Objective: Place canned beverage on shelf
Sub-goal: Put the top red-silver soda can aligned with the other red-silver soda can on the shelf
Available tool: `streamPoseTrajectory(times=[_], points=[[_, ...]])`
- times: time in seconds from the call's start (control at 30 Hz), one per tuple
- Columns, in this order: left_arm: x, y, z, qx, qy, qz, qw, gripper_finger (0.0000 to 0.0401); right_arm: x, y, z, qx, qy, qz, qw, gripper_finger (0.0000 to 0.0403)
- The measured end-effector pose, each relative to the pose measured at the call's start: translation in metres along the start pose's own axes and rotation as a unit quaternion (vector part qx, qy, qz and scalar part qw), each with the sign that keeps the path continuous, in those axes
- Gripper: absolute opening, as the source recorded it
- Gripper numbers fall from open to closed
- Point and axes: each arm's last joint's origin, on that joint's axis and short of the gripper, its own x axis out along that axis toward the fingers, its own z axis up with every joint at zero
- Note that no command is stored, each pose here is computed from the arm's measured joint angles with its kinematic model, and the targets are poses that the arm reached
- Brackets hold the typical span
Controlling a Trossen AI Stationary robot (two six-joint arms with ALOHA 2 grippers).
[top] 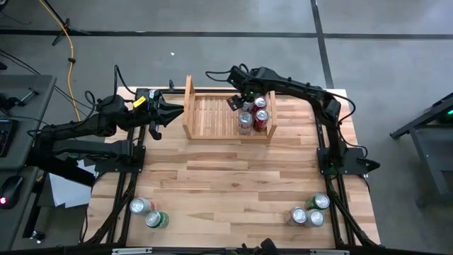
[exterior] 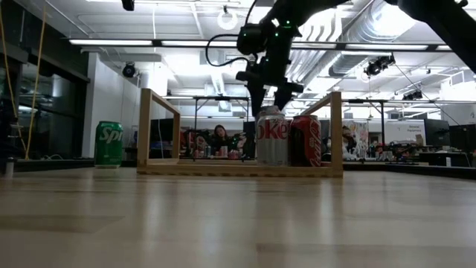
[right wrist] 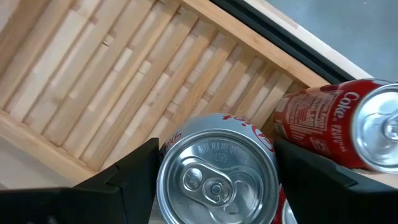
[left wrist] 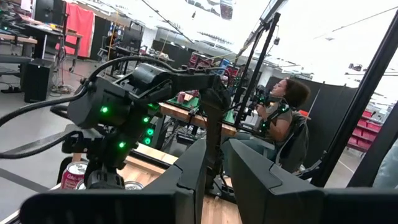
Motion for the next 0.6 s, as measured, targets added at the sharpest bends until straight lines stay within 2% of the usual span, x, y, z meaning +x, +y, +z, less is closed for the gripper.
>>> streamPoseTrajectory(times=[0.2,0.47,0.6], points=[[0.000,0.000,0.000,0.000,0.000,0.000,1.000,0.0060,0.012,0.000,0.001,0.000,0.012,-0.006,1.000,0.0270],[0.000,0.000,0.000,0.000,0.000,0.000,1.000,0.0060,0.014,0.000,0.002,0.003,0.007,-0.008,1.000,0.0270],[0.000,0.000,0.000,0.000,0.000,0.000,1.000,0.0060,0.014,0.001,0.002,0.001,0.010,-0.003,1.000,0.0295]])
